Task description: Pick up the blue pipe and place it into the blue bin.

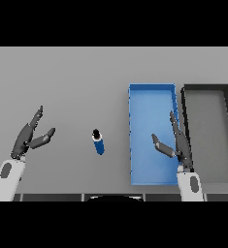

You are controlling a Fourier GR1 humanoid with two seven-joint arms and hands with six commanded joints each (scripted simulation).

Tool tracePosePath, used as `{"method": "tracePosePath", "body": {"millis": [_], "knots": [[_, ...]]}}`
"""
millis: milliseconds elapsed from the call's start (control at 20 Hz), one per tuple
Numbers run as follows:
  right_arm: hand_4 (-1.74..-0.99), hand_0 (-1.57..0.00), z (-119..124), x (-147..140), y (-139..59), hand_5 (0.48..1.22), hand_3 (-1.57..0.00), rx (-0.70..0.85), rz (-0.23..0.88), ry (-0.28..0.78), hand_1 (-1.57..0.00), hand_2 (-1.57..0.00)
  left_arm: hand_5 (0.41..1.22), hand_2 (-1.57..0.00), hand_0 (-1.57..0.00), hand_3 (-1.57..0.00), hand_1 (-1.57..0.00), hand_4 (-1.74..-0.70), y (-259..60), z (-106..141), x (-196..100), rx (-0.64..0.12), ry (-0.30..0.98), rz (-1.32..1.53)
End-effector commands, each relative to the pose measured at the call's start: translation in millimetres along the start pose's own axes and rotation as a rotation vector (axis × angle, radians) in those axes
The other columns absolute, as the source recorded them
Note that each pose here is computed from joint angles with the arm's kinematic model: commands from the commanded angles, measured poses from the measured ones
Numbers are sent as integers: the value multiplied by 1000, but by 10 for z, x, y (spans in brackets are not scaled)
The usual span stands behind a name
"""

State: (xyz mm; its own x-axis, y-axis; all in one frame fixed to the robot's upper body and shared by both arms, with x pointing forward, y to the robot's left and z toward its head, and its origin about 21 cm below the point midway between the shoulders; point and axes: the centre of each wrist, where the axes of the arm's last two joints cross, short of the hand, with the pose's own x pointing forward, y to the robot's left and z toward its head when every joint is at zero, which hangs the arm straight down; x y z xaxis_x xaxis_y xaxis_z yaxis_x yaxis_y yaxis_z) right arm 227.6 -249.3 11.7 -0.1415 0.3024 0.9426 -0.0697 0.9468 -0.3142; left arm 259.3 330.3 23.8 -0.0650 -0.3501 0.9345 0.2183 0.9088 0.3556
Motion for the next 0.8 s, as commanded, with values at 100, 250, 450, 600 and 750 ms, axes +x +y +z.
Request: {"method": "tracePosePath", "body": {"millis": [100, 250, 450, 600, 750], "knots": [[-1181, 1, -8, -4, -33, 619, 1, 10, 10, 1, 1, 1, 573, 1, 1, 1, 1, -989, -18, 57, 64, -110, -24, -7], [-1176, 1, -28, -8, -25, 615, 1, 22, 9, 8, 1, 1, 535, 1, 1, 1, 1, -1048, -160, 144, 115, -246, -15, -16], [-1174, 1, 8, 22, -30, 618, 1, 28, 4, -1, 1, 1, 485, 1, 1, 1, 1, -1126, -553, 195, 185, -377, 13, -4], [-1195, 1, 26, 7, 28, 617, 1, 22, -3, 21, 1, 1, 455, 1, 1, 1, 1, -1138, -760, 151, 201, -440, 28, -24], [-1213, 1, 6, 12, -33, 625, 1, 18, -5, 9, 1, 1, 451, 1, 1, 1, 1, -1146, -965, 95, 179, -464, 29, 5]]}}
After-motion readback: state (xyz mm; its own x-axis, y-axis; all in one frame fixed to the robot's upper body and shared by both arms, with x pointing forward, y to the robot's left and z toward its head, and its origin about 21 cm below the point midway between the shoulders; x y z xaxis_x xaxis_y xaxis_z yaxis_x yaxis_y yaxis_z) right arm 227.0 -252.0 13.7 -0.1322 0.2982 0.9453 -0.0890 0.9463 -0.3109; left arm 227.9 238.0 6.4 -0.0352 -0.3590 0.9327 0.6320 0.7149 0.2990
